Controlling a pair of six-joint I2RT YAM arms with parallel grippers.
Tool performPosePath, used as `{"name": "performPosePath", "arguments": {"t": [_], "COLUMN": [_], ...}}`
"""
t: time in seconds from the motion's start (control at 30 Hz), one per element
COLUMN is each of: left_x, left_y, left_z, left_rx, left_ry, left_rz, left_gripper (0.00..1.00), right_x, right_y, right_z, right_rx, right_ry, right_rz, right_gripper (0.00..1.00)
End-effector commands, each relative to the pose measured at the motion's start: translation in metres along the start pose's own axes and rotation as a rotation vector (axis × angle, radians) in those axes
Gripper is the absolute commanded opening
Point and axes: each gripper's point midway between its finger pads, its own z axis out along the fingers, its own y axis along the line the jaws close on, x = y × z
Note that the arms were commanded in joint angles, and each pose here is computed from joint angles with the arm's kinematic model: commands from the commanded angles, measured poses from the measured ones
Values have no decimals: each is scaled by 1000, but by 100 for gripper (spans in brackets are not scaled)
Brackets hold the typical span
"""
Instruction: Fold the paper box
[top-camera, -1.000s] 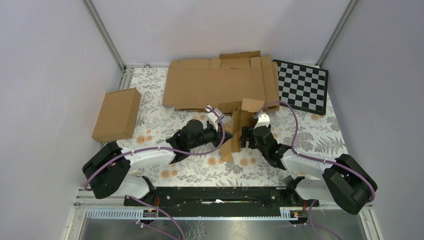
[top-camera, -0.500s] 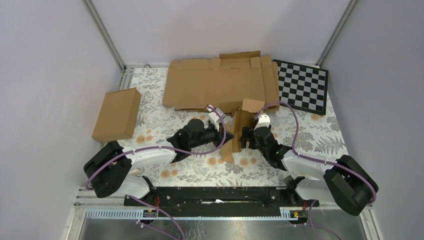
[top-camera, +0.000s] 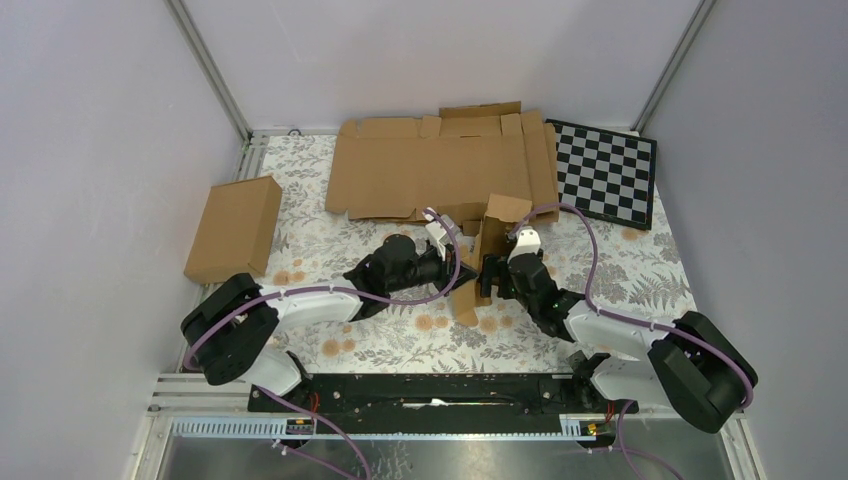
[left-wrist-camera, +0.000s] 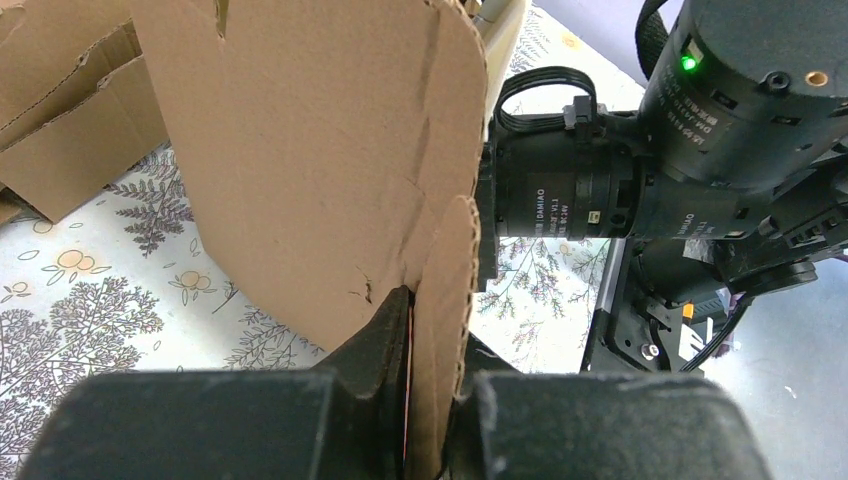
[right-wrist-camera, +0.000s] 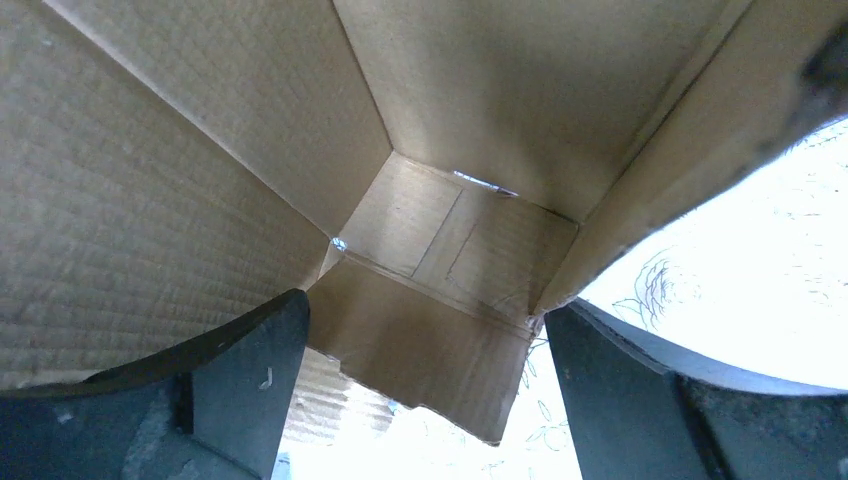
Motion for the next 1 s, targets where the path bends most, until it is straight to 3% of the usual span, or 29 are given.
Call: {"name": "performPosePath", "arguments": {"t": [0.0,0.3,0.73,0.9,0.97], "left_x": [-3,8,7,6,6], "left_y": [-11,0,9,9,9], "left_z": [-1,-6,-6,-5,-5], "left_rx": [29,-24,-65,-66,-67], "left_ry": [2,50,63,65,66], "left_rz": [-1,16,29,30,30], "left_gripper": [6,6,6,6,6], "right_x": [-9,-12,-23,-23,-26], "right_y": [9,10,-19,-39,-44], "right_z": [-4,-10,-16,-9,-7], "right_rx": [-55,-108,64,207,245], "right_ry": [-31,-48,-82,-74,-87], "right_rz": [27,62,122,133,147], "right_gripper": [95,100,99,83,82]}}
